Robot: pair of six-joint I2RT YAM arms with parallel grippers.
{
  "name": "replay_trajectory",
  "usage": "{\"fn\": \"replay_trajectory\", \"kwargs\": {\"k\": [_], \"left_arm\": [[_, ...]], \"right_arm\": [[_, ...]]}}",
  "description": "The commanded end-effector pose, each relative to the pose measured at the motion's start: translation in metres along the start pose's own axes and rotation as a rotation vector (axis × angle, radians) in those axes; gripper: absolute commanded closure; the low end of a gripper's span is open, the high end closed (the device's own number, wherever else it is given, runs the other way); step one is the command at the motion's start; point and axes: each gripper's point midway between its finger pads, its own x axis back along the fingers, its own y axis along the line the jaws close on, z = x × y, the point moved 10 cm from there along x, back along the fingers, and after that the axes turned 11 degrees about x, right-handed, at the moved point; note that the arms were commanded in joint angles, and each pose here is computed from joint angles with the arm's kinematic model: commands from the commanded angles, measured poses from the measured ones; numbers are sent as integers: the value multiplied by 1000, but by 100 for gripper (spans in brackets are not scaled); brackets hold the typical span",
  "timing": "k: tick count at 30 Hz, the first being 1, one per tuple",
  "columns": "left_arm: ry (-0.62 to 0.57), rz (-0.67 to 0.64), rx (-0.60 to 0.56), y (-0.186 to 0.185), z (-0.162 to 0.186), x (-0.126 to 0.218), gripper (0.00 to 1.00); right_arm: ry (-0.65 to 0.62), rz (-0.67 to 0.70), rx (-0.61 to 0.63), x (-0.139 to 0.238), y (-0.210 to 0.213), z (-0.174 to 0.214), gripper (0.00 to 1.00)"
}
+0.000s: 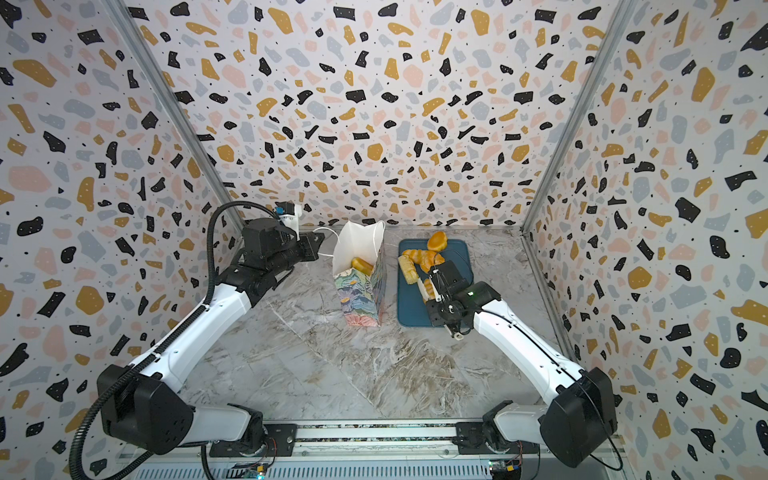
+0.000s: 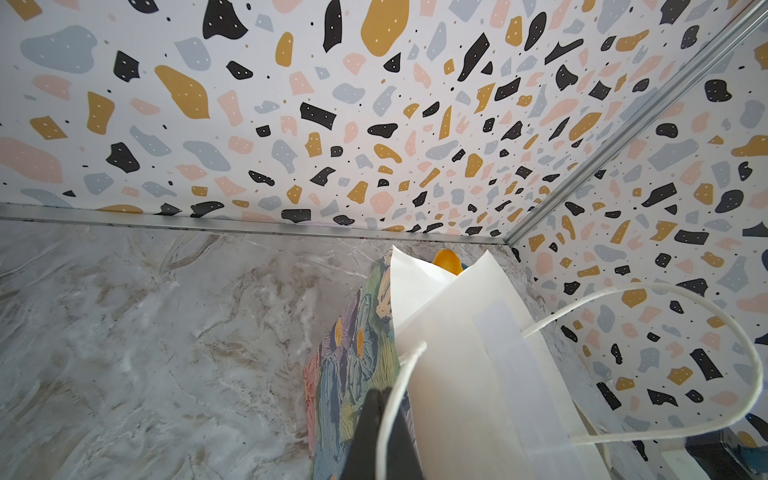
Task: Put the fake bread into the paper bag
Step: 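Move the open tongs over the striped croissant on the tray with the right gripper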
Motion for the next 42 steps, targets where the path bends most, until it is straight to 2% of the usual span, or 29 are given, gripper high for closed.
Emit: {"fn": "replay_trajectory", "kwargs": {"k": [1, 42], "left_arm": [[-17, -4, -10, 2, -2, 0, 100], [-13, -8, -10, 2, -1, -2, 100]], "right_arm": [[-15, 16, 9, 0, -3, -1, 54], [113, 7, 50, -53, -13, 9, 50]]}}
